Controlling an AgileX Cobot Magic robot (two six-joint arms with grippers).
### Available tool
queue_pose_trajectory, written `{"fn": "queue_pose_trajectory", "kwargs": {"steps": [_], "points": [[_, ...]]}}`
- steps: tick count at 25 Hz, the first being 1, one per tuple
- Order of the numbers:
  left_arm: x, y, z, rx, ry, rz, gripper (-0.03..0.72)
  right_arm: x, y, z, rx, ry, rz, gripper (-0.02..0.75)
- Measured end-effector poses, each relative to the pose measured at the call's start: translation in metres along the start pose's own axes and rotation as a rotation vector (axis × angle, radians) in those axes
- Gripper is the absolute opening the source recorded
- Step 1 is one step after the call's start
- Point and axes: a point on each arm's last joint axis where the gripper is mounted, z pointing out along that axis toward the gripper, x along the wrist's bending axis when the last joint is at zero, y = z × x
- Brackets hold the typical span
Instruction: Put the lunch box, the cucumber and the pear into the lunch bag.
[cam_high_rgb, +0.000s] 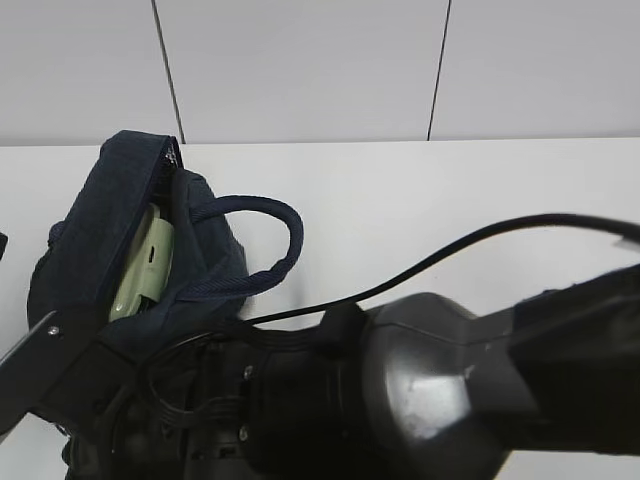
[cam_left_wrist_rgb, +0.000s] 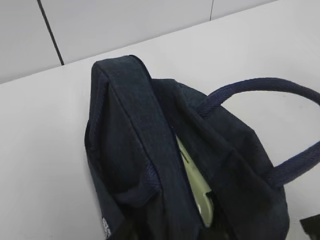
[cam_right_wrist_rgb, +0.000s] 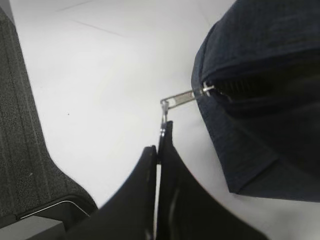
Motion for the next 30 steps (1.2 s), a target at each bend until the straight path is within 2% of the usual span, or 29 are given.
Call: {"fn": "queue_pose_trajectory", "kwargs": {"steps": [8,18,23,30], "points": [[0.005,-0.004,0.005,0.053,0.029,0.035,0.242,-0.005,0.018,-0.027,-0.024,-0.040,-0.034,0.000],[0.007,-0.008,0.014,0.123,0.019,0.051,0.242,-0.024,0.054,-0.042,-0.032,-0.158,-0.092,0.000],[0.009,-0.010,0.013,0.145,0.035,0.088,0.242,-0.032,0.070,-0.049,-0.037,-0.213,-0.113,0.000],[0.011,-0.014,0.023,0.205,0.014,0.084,0.242,-0.039,0.089,-0.060,-0.053,-0.276,-0.129,0.000]]}}
